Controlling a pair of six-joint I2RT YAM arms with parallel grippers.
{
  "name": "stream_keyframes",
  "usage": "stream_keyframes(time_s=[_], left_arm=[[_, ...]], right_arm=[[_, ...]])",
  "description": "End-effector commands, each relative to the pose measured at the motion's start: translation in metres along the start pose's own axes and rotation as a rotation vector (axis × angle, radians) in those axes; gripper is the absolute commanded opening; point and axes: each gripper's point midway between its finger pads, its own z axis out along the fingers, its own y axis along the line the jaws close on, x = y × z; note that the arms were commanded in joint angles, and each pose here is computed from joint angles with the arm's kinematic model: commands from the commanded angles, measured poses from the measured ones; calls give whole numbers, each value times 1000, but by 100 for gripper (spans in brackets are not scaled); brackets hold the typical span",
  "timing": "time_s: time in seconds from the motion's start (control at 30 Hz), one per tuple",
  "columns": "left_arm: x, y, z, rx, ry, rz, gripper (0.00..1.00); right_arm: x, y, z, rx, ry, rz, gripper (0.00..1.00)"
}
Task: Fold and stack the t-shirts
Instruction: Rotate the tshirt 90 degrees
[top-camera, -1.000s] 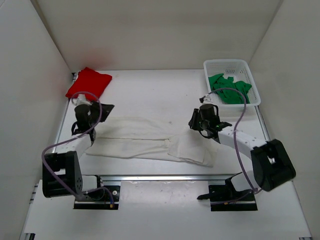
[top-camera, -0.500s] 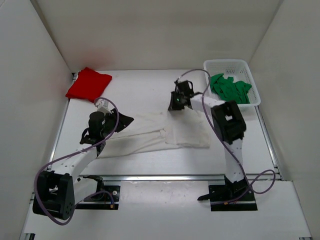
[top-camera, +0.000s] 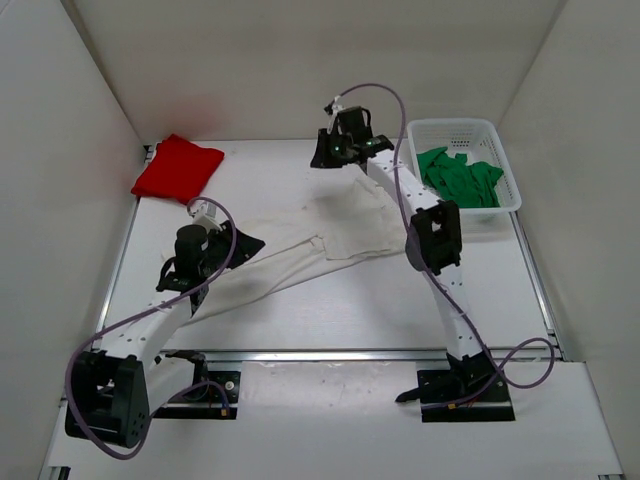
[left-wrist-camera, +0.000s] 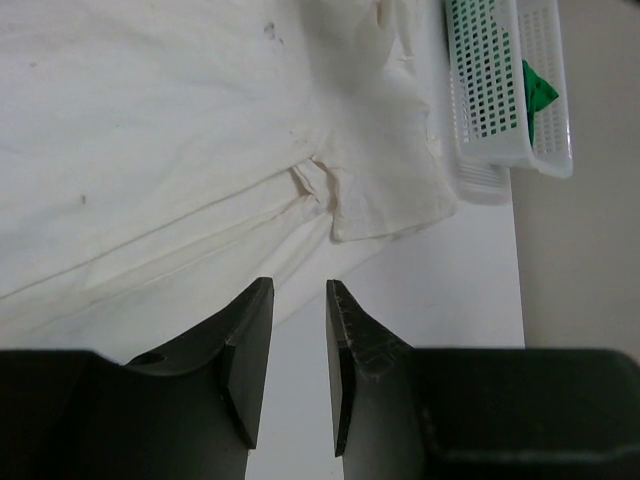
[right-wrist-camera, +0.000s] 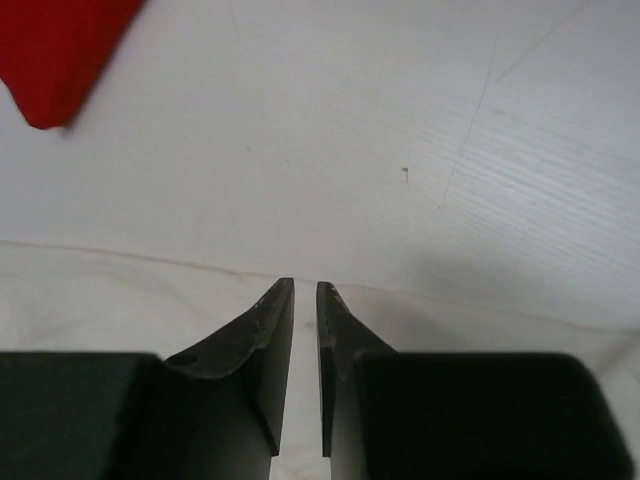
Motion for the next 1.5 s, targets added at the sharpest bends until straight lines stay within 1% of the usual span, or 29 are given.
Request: stream_keyframes(time_s=[0.0,0.07,0.1,0.13,0.17,0.2,0.23,0.27,0.3,0.33,0.43,0.53,0.6,0.73,0.83,0.87,0.97,1.0,1.03,1.1,1.13,1.17,1.2,1.23,1.27,1.3,1.37,1.4,1.47], left_arm=[[-7,-19,4,48,-14,20,39],[-3,-23,7,62,-3,13,39],[1,-26,7,66,3,17,39],[5,-27,7,73,10,21,39],[2,-30,6,81,-8,32,39],[6,-31,6,85,2,32,39],[7,-29,5,81,3,33,39],[11,-31,5,88,13,38,39],[12,-34,5,99,20,43,39],[14,-37,6,108,29,47,38],[28,-45,8,132,73,69,39],[39,-47,8,145,91,69,39],[44,-45,8,146,102,59,39],[45,-46,7,154,103,58,39],[43,-45,7,156,102,57,39],[41,-45,6,154,98,59,39],[37,-48,4,160,96,72,39],[35,-47,4,157,96,69,40],[32,-49,4,163,86,70,39],[28,-51,6,156,79,70,40],[26,-51,7,154,80,74,39],[29,-52,9,159,94,70,40],[28,-51,10,152,97,62,39],[29,-56,10,161,106,66,40],[30,-55,11,152,112,62,39],[30,-57,11,158,110,63,39],[28,-59,11,161,102,61,39],[27,-62,10,169,100,60,40],[20,-67,8,177,84,67,40]], right_arm=[[-85,70,-119,27,-183,-211,14],[-58,61,-133,91,-127,-226,8],[-32,52,-145,114,-108,-214,4],[-6,45,-159,111,-130,-181,0],[5,37,-168,108,-151,-159,0],[33,31,-185,84,-170,-103,0],[62,23,-195,79,-160,-55,0],[90,4,-199,112,-127,-19,0],[99,2,-208,121,-121,-17,1],[125,-8,-208,160,-73,-13,0],[180,-37,-216,244,17,40,0],[204,-52,-222,249,16,119,0],[208,-63,-221,288,11,130,0],[223,-84,-204,318,68,180,0],[214,-103,-180,349,79,195,0],[210,-110,-168,348,101,213,0],[183,-121,-135,340,100,213,0],[164,-127,-118,329,92,207,0],[150,-127,-111,316,79,202,0],[101,-138,-79,291,44,179,0],[96,-137,-76,284,68,173,0],[61,-133,-63,262,14,146,0],[37,-129,-58,257,-6,116,0],[15,-118,-61,252,-25,79,0],[12,-119,-60,272,-20,73,0],[-4,-109,-68,276,-41,44,2],[-6,-94,-83,283,-32,14,4],[-7,-81,-96,279,-50,-15,5],[9,-56,-112,242,-61,-38,8]])
